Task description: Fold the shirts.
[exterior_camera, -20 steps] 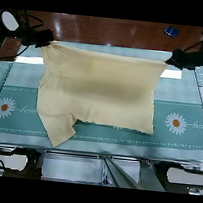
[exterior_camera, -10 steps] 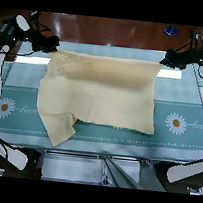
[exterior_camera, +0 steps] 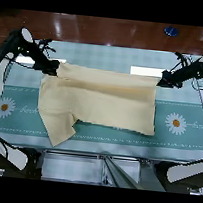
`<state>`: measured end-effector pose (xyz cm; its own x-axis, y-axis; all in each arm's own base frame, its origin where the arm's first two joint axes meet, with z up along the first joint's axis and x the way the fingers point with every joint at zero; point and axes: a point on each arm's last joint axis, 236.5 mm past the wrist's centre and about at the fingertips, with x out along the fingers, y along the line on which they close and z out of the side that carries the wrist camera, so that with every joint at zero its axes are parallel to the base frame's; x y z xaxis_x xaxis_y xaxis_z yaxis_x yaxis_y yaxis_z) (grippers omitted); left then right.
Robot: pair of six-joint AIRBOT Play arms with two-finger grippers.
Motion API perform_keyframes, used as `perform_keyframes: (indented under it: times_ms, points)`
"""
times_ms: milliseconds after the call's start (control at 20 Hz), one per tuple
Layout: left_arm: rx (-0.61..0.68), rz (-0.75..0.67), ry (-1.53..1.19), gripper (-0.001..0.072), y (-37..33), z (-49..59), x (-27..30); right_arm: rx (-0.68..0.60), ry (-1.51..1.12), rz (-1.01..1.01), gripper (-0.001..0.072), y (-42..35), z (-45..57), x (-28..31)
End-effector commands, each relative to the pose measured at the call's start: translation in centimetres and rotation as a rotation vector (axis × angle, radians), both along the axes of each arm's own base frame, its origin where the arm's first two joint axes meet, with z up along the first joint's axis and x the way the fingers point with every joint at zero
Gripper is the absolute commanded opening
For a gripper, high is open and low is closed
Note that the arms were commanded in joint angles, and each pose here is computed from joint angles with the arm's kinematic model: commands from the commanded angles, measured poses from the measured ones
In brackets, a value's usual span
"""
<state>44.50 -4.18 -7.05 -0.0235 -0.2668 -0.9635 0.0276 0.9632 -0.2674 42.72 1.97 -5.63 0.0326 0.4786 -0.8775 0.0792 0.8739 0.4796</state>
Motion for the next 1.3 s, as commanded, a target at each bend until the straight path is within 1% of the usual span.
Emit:
perform_keyframes:
  times_ms: [0,50,100,150,200,300,350,450,550,650,700,750,850,950,1100,1250]
  points:
    - [-0.010,-0.005,0.052,0.0059,-0.4,-0.5,-1.3,0.021,0.068,-0.037,0.0093,0.6,-1.8,-1.6]
    - [-0.017,0.021,0.092,0.0292,-0.6,-0.3,-2.0,0.032,0.100,-0.053,0.0338,0.8,-1.7,-2.1]
    - [-0.038,0.015,0.138,0.0504,-0.9,0.0,-3.1,0.043,0.125,-0.035,0.0414,1.1,-1.2,-2.9]
    - [-0.048,0.011,0.172,0.0511,-0.8,0.4,-3.9,0.035,0.142,-0.014,0.0415,1.0,-0.6,-3.7]
    - [-0.063,0.021,0.187,0.0511,-0.8,1.1,-4.4,0.000,0.145,-0.003,0.0415,0.1,0.2,-4.3]
    - [-0.076,0.049,0.154,0.0511,0.2,3.2,-4.7,-0.149,0.111,-0.035,0.0415,-3.4,2.2,-5.2]
    - [-0.076,0.078,0.124,0.0511,1.2,4.4,-5.0,-0.210,0.078,-0.091,0.0415,-5.3,3.4,-5.5]
    - [-0.091,0.141,0.079,0.0510,3.8,5.8,-6.9,-0.243,-0.010,-0.247,0.0416,-7.8,5.0,-6.5]
    - [-0.165,0.277,0.070,0.0510,6.3,5.9,-10.1,-0.192,-0.097,-0.378,0.0416,-8.0,5.2,-8.1]
    - [-0.303,0.435,0.009,0.0510,7.6,5.7,-12.6,-0.088,-0.181,-0.422,0.0415,-5.4,4.7,-10.0]
    - [-0.348,0.528,-0.022,0.0510,8.1,5.3,-13.8,-0.025,-0.214,-0.426,0.0415,-3.5,4.4,-11.1]
    - [-0.367,0.558,-0.034,0.0510,8.1,4.5,-15.5,0.039,-0.228,-0.426,0.0415,-1.6,4.3,-12.0]
    - [-0.372,0.597,-0.007,0.0510,7.4,2.4,-18.8,0.164,-0.259,-0.430,0.0415,1.5,4.5,-13.2]
    - [-0.369,0.627,0.043,0.0510,6.8,0.7,-20.9,0.235,-0.267,-0.435,0.0415,3.1,4.6,-13.9]
    - [-0.361,0.636,0.082,0.0510,6.3,-0.4,-21.8,0.249,-0.240,-0.408,0.0415,3.9,4.2,-15.0]
    - [-0.361,0.604,0.105,0.0510,5.3,-0.9,-21.9,0.249,-0.241,-0.407,0.0415,3.9,4.2,-15.0]
